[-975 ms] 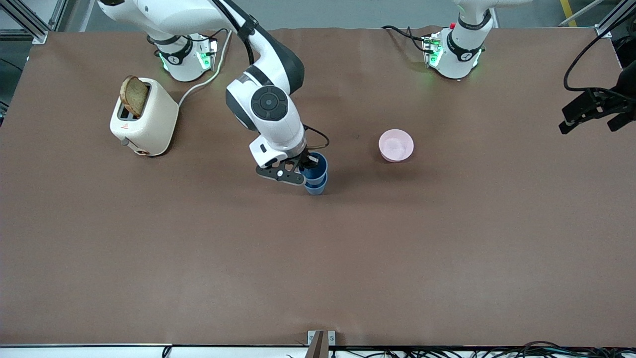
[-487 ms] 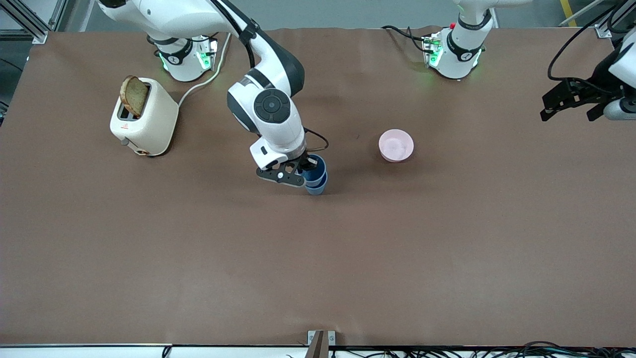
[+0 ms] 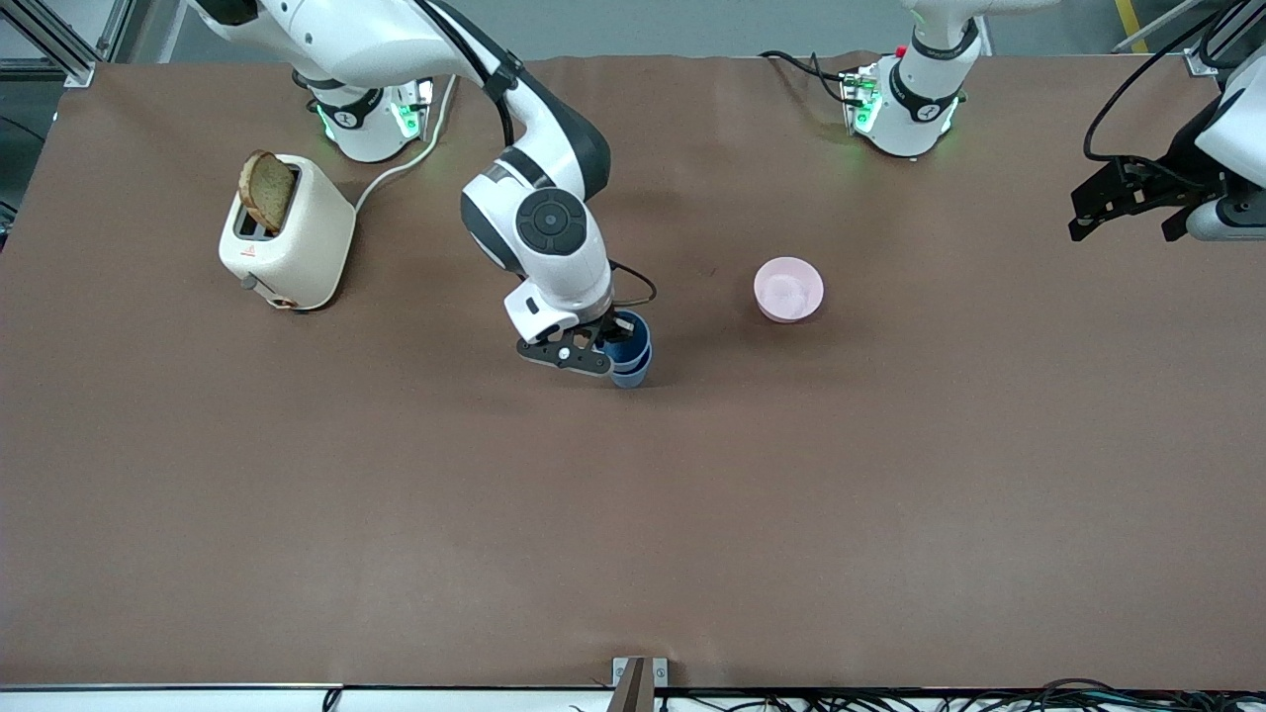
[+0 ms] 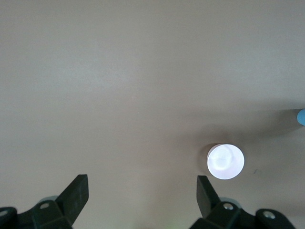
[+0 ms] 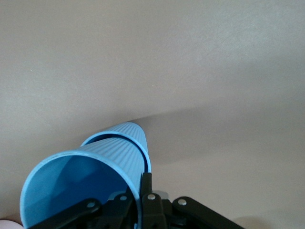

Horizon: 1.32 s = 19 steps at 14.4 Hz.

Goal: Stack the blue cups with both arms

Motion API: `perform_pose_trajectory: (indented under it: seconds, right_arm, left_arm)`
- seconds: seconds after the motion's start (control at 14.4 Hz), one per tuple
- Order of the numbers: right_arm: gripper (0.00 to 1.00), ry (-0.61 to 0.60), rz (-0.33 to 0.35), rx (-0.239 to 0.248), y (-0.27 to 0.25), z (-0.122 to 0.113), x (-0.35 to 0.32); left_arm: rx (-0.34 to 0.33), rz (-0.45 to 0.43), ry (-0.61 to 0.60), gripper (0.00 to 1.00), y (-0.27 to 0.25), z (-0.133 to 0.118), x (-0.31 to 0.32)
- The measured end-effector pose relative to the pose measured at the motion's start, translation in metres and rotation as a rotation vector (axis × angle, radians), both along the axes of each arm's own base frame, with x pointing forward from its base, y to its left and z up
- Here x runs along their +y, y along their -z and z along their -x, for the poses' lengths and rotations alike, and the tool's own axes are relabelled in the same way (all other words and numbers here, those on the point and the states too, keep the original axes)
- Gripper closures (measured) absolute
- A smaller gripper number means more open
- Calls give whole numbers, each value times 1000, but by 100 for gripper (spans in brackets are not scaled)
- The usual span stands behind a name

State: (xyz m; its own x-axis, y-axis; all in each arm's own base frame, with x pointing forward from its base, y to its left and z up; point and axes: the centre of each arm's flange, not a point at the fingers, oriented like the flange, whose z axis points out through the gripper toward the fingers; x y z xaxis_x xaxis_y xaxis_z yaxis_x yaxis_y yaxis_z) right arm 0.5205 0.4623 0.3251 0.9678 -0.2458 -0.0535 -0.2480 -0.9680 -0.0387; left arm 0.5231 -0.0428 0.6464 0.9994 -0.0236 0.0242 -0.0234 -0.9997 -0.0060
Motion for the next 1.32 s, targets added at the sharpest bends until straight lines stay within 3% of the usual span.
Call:
perform_pose_trajectory:
  seconds: [0.28,0.42,0.49,0.7,0.84,1.04,1.32]
  right_arm:
    - [83,-1,7,12,10,2,2]
    - [71,3,9,15,12,2,2]
    - [71,6,9,14,11,2,2]
    - [48,21,11,3,-6,-7,-5]
    - [28,50,19,-23,-51,-19,-24]
    - [0,158,28,-106,-155,-44,-99]
    - [0,360,65,-169,-263,-58,-245]
  left_arm:
    - [0,-24,-2,0,1,0,3]
    - [-2,-23,-2,0,2,-2,3]
    - [-3,-23,-1,0,2,-2,3]
    - [-4,-23,-1,0,3,-3,3]
    - [-7,-23,-2,0,2,-3,3]
    - [-10,-23,-2,0,2,-4,3]
    - [-13,-23,-3,0,2,-5,3]
